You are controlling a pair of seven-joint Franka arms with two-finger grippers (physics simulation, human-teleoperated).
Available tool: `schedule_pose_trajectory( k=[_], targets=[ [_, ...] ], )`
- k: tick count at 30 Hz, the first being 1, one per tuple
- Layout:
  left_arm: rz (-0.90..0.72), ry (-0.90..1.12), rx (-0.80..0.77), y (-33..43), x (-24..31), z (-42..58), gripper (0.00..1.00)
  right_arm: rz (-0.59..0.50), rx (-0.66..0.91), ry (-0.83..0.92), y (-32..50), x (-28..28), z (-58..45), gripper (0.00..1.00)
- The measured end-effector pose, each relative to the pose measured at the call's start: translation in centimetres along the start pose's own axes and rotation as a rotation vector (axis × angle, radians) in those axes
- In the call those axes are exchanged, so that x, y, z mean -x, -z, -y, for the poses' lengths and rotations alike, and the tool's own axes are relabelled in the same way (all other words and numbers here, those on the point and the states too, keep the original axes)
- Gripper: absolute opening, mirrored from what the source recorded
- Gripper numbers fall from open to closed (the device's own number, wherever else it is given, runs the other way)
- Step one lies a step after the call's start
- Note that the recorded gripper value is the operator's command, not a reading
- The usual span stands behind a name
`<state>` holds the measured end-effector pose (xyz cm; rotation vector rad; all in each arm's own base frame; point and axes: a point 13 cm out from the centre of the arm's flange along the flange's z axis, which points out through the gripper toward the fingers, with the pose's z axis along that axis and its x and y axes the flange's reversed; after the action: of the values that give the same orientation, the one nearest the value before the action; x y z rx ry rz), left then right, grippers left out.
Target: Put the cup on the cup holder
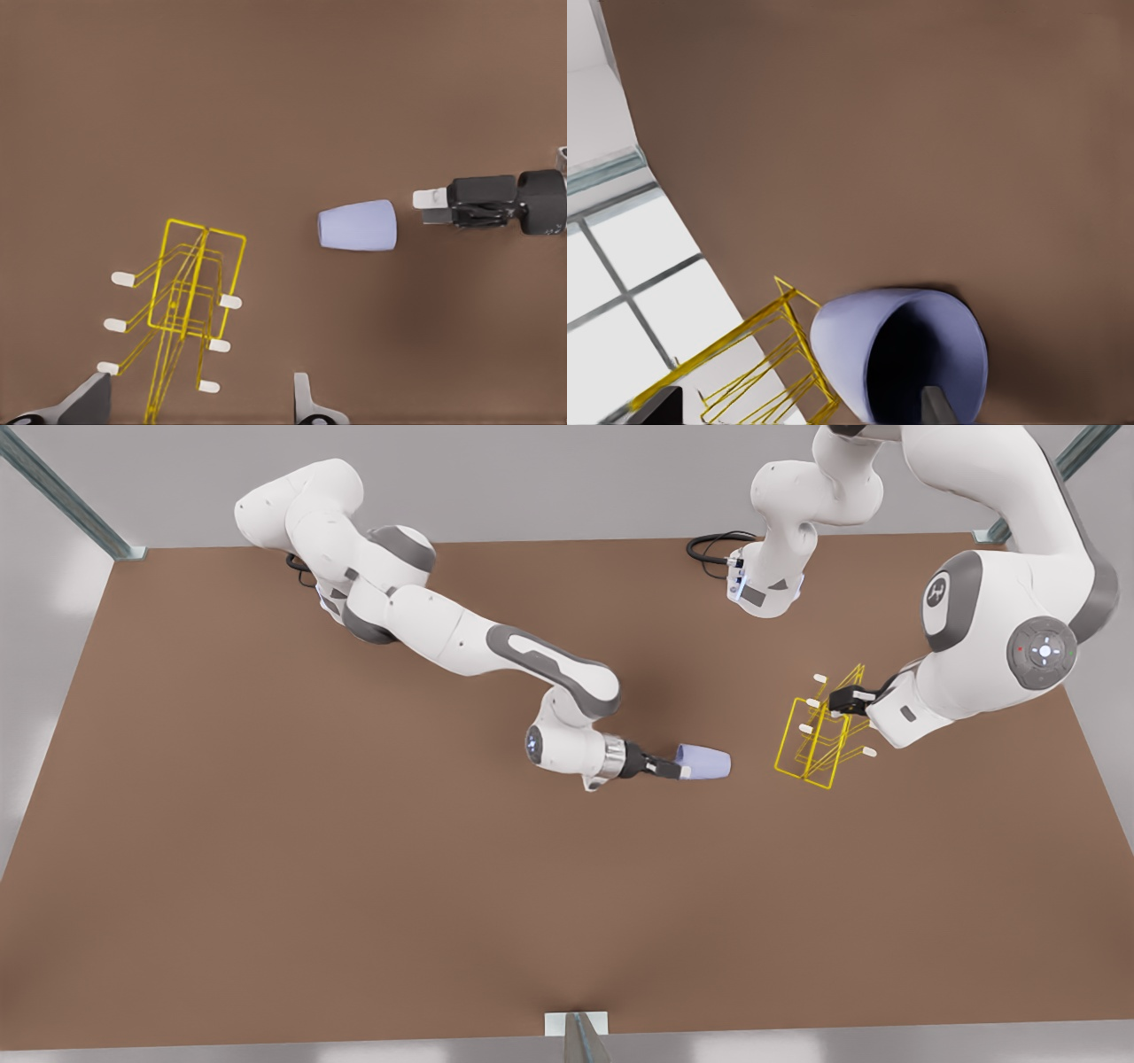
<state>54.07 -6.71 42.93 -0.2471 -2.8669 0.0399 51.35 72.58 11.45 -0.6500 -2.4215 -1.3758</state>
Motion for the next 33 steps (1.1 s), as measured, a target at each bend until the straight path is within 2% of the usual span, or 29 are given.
schedule_pose_trajectory(
  k=[3, 4, 6, 8, 10, 12, 14, 17, 22, 27, 33],
  targets=[
    [-0.05, -0.041, 0.03, -1.6, -0.3, 7.5, 1.0, 0.064, -0.06, 0.054, 7.2, 4.0, -2.0, 1.0],
    [-0.071, -0.07, 0.049, -2.8, -0.7, 11.7, 1.0, 0.105, -0.075, 0.079, 12.0, 6.2, -4.0, 1.0],
    [-0.135, -0.037, 0.085, -8.1, -1.5, 16.5, 1.0, 0.249, -0.124, 0.137, 26.5, 12.2, -8.2, 1.0],
    [-0.177, 0.125, 0.109, -15.4, -1.3, 16.1, 1.0, 0.416, -0.226, 0.238, 44.0, 15.4, -11.6, 1.0],
    [-0.142, 0.349, 0.085, -19.8, 0.0, 15.3, 1.0, 0.546, -0.399, 0.302, 60.1, 14.8, -11.4, 1.0],
    [-0.072, 0.57, 0.047, -21.1, 2.0, 15.2, 1.0, 0.564, -0.581, 0.277, 68.6, 14.0, -7.1, 1.0],
    [-0.015, 0.776, 0.008, -23.5, 2.9, 15.7, 1.0, 0.506, -0.727, 0.236, 72.1, 13.2, -2.5, 1.0],
    [0.059, 1.058, -0.078, -24.9, 5.2, 16.5, 1.0, 0.407, -0.877, 0.228, 73.1, 10.9, 2.7, 1.0],
    [0.131, 1.412, -0.186, -27.2, 6.7, 15.8, 1.0, 0.329, -0.96, 0.285, 73.8, 11.1, 4.5, 1.0],
    [0.141, 1.628, -0.236, -27.7, 7.9, 12.0, 1.0, 0.275, -0.99, 0.336, 73.9, 11.0, 5.2, 1.0],
    [0.136, 1.685, -0.232, -29.1, 7.7, 14.6, 1.0, 0.23, -1.007, 0.387, 74.1, 11.1, 5.7, 1.0]
  ],
)
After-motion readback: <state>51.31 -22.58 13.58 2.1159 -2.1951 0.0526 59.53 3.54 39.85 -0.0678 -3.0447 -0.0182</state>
